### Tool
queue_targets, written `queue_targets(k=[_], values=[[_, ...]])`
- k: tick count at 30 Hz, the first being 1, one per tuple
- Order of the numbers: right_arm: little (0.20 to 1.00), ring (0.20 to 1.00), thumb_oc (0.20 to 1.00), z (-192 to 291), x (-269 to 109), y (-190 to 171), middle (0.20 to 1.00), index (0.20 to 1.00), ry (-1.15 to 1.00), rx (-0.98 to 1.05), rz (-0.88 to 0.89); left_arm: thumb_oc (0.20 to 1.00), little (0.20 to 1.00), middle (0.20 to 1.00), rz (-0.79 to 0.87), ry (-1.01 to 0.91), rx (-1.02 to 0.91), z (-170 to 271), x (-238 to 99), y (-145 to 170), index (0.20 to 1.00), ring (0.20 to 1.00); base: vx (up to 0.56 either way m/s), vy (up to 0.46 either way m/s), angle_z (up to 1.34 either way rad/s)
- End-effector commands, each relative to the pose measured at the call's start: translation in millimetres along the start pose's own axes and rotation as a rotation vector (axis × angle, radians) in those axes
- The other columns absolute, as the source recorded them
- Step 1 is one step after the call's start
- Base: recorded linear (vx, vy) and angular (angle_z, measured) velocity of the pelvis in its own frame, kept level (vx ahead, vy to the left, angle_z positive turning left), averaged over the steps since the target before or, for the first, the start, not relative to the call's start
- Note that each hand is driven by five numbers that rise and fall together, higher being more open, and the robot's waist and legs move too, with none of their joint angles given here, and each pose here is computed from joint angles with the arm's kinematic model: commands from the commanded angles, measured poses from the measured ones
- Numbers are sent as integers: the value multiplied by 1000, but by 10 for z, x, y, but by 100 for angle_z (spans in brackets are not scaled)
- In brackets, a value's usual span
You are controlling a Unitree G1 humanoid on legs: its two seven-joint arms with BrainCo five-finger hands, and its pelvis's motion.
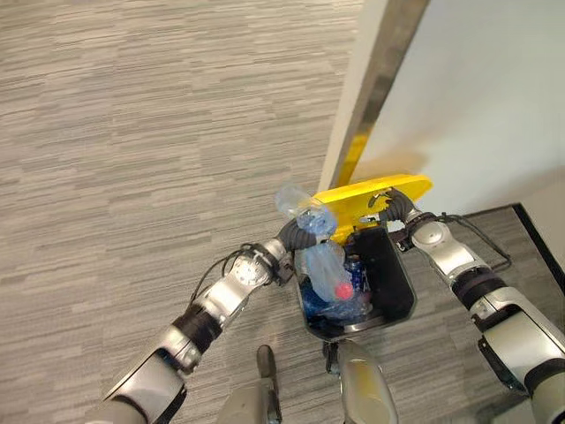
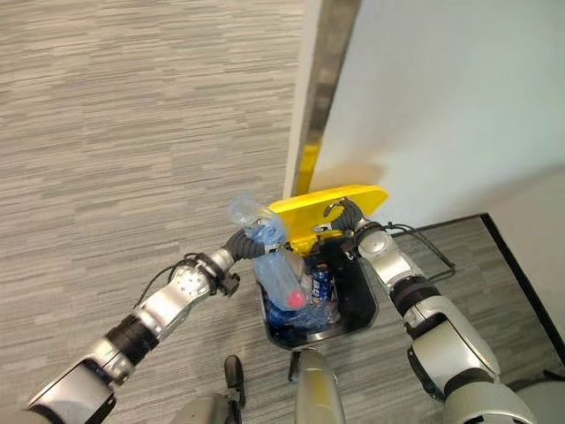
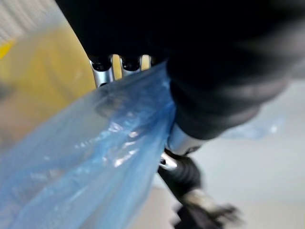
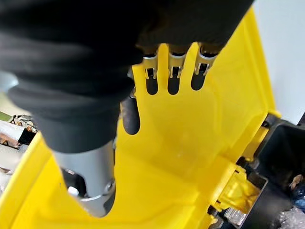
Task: Gather garbage on tea table into small bin, then transfer packed bag to large trash can.
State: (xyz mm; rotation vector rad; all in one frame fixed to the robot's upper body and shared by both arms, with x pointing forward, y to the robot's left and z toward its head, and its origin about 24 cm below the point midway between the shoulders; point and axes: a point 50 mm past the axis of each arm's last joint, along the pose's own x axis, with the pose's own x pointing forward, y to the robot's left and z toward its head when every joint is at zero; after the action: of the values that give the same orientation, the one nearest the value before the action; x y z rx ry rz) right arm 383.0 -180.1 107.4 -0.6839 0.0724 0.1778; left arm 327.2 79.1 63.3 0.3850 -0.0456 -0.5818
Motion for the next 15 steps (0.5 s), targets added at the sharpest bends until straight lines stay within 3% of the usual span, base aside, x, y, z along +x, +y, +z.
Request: queue_targets(k=[1, 10, 11, 12, 15], values=[[1000, 1000, 1000, 862, 128, -454, 1000, 1000, -266, -28, -133, 200, 200, 200, -58, -8, 118, -6, 37, -177, 200, 200, -29, -13, -11], [1000, 1000, 1000, 1468, 88, -581, 1000, 1000, -444, -92, -166, 200, 200, 200, -126, 224, 372, -354, 204, -330, 200, 200, 0, -14, -9], [1000, 1000, 1000, 1507, 75, -554, 1000, 1000, -465, -96, -157, 322, 322, 322, -108, 246, 378, -394, 197, -313, 322, 322, 56, -19, -9], [1000, 1000, 1000, 1512, 64, -534, 1000, 1000, -476, -99, -154, 1000, 1000, 1000, -89, 273, 385, -444, 182, -305, 1000, 1000, 44, -20, -7], [1000, 1000, 1000, 1514, 35, -460, 1000, 1000, -501, -117, -133, 1000, 1000, 1000, -58, 310, 415, -516, 155, -289, 1000, 1000, 35, -21, -7]])
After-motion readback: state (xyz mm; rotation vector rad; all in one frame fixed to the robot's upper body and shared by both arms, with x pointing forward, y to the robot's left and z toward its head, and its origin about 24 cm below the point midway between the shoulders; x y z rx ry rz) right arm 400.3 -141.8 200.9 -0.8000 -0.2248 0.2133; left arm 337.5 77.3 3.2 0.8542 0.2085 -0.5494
